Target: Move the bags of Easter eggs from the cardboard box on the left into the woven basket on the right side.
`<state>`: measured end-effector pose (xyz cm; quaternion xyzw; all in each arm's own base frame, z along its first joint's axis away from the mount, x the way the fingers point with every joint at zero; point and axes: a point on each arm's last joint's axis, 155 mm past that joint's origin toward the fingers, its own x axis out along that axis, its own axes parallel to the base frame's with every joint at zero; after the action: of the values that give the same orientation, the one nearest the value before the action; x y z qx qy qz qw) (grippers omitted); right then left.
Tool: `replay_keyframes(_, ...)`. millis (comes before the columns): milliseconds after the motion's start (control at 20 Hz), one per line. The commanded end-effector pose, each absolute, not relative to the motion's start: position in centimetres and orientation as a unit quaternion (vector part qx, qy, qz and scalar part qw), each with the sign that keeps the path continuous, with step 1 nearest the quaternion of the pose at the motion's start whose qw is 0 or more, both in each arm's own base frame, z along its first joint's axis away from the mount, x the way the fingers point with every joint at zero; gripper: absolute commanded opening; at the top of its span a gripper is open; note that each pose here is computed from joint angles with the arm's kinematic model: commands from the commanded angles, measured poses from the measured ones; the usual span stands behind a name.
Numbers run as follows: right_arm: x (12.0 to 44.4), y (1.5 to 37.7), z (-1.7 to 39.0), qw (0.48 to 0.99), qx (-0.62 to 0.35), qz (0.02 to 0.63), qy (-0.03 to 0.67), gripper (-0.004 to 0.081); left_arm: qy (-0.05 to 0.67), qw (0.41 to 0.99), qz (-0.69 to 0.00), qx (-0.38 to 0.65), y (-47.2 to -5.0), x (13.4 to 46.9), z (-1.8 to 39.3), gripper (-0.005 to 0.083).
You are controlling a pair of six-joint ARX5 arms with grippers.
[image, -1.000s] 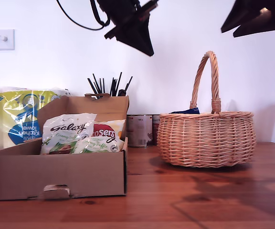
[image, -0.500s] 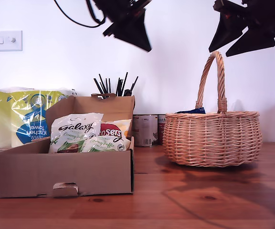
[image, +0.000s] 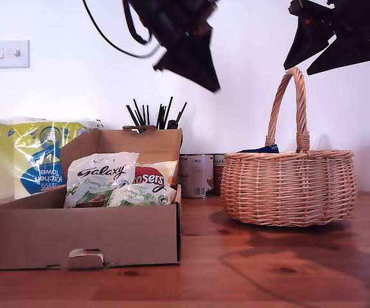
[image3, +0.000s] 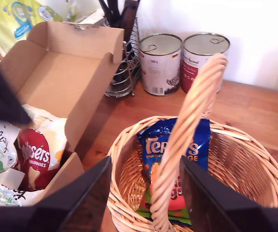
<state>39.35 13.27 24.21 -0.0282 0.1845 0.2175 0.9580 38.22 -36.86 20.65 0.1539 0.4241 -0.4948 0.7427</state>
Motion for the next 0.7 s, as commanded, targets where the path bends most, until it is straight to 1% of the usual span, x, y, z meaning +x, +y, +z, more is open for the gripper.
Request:
replay_keyframes(0, 39.5, 13.4, 24.6, 0.959, -0.030, 0.218, 0.176, 0.0411, 0.401, 0.748, -0.505, 0.157, -36.8, 37.2, 22.2, -0.0020)
replay_keyframes(100, 39.8, 13.1, 25.0, 0.963, -0.031, 0.208, 0.168, 0.0411, 0.395, 0.752, -0.504, 0.155, -36.0, 36.6, 21.8, -0.0020)
replay_keyframes(250, 40.1, 12.5, 25.0, 0.967, -0.033, 0.191, 0.167, 0.0411, 0.387, 0.767, -0.493, 0.140, -33.4, 35.7, 20.4, -0.0020)
replay_keyframes(350, 40.4, 12.3, 25.1, 0.969, -0.031, 0.182, 0.164, 0.0411, 0.366, 0.781, -0.491, 0.124, -32.2, 34.4, 20.1, -0.0020)
replay_keyframes(500, 41.1, 12.5, 25.2, 0.970, -0.029, 0.182, 0.155, 0.0447, 0.314, 0.806, -0.490, 0.107, -30.7, 32.1, 20.5, -0.0020)
replay_keyframes(650, 42.4, 12.8, 24.3, 0.971, -0.022, 0.181, 0.156, 0.0447, 0.266, 0.835, -0.474, 0.090, -28.9, 30.4, 20.3, -0.0020)
